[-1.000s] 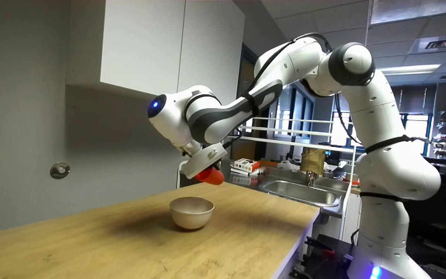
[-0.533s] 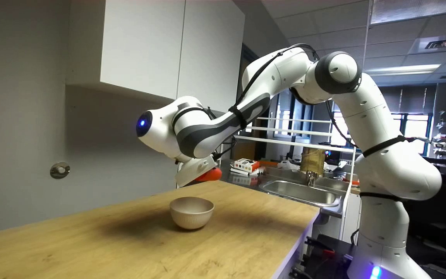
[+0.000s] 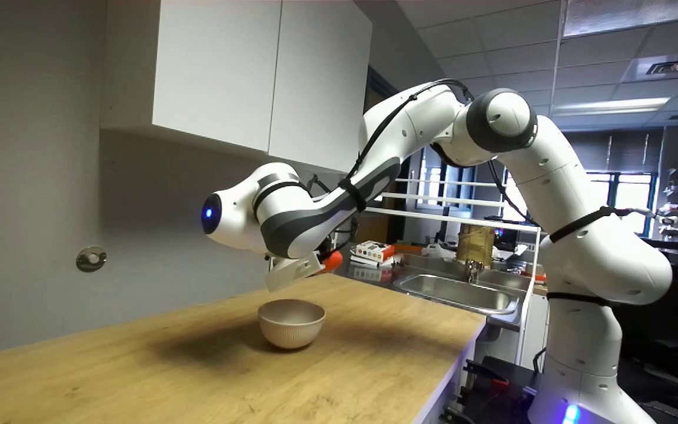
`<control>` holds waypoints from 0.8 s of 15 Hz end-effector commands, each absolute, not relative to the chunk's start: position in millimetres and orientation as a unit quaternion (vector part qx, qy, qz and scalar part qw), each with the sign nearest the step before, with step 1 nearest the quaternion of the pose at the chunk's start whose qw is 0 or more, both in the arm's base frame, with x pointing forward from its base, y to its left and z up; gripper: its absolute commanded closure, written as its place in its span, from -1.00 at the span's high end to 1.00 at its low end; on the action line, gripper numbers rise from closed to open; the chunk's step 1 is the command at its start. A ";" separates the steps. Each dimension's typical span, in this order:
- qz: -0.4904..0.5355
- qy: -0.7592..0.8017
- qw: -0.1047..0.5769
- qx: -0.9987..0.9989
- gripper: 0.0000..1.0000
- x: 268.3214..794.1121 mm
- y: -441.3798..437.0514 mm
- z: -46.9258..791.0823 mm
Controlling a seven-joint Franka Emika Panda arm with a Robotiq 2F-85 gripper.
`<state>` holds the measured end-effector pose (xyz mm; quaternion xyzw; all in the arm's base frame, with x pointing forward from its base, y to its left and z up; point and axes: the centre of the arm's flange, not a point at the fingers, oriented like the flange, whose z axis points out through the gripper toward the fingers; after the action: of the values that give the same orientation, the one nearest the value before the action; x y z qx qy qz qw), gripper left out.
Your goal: Pour the contents of the orange cup into the bowl
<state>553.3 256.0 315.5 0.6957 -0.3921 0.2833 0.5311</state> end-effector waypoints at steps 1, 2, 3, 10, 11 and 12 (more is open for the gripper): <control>0.308 -0.411 0.543 0.665 -0.98 552.6 264.0 316.2; 0.313 -0.414 0.547 0.657 -0.98 551.5 265.1 314.6; 0.320 -0.417 0.552 0.648 -0.98 549.5 266.9 313.1; 0.359 -0.417 0.596 0.585 -0.98 541.1 275.3 300.8; 0.362 -0.414 0.602 0.579 -0.98 540.5 276.0 298.5; 0.367 -0.412 0.608 0.571 -0.98 539.5 277.2 297.3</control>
<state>533.1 268.5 296.8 0.5998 -0.4074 0.3497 0.5933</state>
